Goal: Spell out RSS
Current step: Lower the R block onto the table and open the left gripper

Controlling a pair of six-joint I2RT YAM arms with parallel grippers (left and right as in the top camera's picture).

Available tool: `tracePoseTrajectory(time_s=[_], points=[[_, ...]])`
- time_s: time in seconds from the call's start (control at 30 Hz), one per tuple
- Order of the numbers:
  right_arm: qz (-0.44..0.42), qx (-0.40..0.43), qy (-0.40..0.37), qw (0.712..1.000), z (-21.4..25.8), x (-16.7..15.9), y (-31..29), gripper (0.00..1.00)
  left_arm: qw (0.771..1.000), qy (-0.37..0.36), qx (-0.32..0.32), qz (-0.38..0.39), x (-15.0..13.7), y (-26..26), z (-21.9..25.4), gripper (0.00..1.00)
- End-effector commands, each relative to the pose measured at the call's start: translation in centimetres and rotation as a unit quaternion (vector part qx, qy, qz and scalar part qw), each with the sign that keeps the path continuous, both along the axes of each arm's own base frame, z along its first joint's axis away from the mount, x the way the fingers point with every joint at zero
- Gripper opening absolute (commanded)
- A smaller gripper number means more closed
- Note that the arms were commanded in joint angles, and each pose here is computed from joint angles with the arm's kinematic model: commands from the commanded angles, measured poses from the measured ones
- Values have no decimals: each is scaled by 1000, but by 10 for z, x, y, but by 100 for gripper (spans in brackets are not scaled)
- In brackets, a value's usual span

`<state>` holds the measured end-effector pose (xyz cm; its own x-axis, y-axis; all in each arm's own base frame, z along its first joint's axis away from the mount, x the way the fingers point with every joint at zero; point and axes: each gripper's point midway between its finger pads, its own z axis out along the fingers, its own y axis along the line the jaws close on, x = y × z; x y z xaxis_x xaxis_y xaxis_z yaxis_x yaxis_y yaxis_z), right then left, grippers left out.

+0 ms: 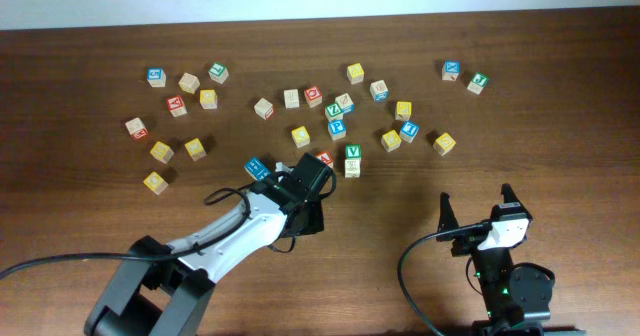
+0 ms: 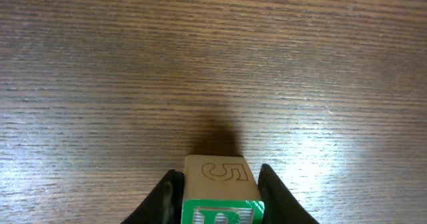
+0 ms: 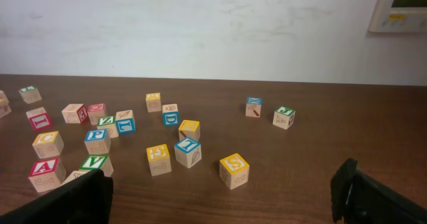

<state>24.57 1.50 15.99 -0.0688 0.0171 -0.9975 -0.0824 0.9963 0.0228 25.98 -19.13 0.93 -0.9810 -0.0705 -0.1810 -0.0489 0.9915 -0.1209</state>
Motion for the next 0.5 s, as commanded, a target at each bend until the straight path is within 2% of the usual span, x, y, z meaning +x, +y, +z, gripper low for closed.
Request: tracePoseTrajectory(time_s=[0.0,0.47], points=[[2,-3,2,1000,-3,0,1,98,1000,8,1,-4,-1,-2,-1,25],[2,-3,2,1000,-3,0,1,98,1000,22,-18,10,-6,-8,-1,25]])
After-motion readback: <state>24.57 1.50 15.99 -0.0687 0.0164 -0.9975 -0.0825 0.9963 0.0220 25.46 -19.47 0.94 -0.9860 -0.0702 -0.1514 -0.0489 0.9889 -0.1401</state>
